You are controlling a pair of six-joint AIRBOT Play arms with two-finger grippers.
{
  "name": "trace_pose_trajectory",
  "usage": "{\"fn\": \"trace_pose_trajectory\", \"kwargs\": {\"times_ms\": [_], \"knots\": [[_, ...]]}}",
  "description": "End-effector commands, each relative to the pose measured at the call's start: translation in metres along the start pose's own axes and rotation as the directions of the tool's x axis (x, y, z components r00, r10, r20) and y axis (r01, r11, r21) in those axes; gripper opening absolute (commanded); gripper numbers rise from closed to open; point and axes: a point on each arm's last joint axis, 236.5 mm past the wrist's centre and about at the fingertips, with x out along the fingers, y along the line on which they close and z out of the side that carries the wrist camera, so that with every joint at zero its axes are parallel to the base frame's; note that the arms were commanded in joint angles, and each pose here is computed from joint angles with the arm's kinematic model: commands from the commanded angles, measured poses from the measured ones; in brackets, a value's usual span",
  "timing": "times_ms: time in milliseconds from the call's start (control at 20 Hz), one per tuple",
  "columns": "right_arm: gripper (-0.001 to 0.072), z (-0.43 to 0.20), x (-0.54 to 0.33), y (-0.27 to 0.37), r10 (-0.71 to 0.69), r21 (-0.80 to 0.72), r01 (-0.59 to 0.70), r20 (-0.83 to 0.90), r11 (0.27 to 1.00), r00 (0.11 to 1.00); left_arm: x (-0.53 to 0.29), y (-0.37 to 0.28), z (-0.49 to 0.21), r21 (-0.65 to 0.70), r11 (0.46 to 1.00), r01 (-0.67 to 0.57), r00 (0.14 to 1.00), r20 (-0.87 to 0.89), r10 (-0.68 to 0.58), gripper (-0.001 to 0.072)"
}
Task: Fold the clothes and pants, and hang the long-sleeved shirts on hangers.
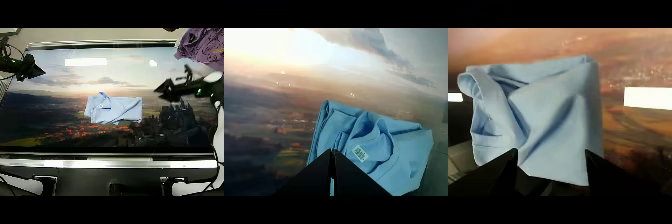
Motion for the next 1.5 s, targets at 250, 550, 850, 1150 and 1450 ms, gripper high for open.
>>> {"fn": "trace_pose_trajectory", "kwargs": {"times_ms": [250, 550, 850, 1150, 1450], "knots": [[0.0493, -0.057, 0.091, -0.044, 0.073, 0.092, -0.06, -0.137, 0.994, 0.988, 0.001, 0.002, 0.001, 0.0, 1.0, -0.004, 1.0, 0.0, 0.004, 0.0021], [0.0422, -0.073, 0.134, -0.041, 0.048, 0.081, -0.034, -0.179, 0.996, 0.983, 0.004, 0.005, 0.001, -0.004, 1.0, -0.005, 1.0, -0.005, 0.005, 0.0021], [0.0035, -0.043, 0.118, 0.009, 0.155, 0.072, -0.148, -0.107, 0.986, 0.982, 0.005, 0.005, 0.001, -0.005, 1.0, -0.006, 1.0, -0.004, 0.006, 0.0021], [0.0034, 0.039, 0.055, 0.085, 0.126, 0.028, -0.128, 0.069, 0.991, 0.99, 0.005, 0.005, 0.001, -0.005, 1.0, -0.006, 1.0, -0.004, 0.006, 0.0022], [0.0034, 0.112, -0.038, 0.13, 0.104, 0.017, -0.116, 0.323, 0.993, 0.941, 0.005, 0.005, 0.001, -0.005, 1.0, -0.006, 1.0, -0.005, 0.006, 0.0021]]}}
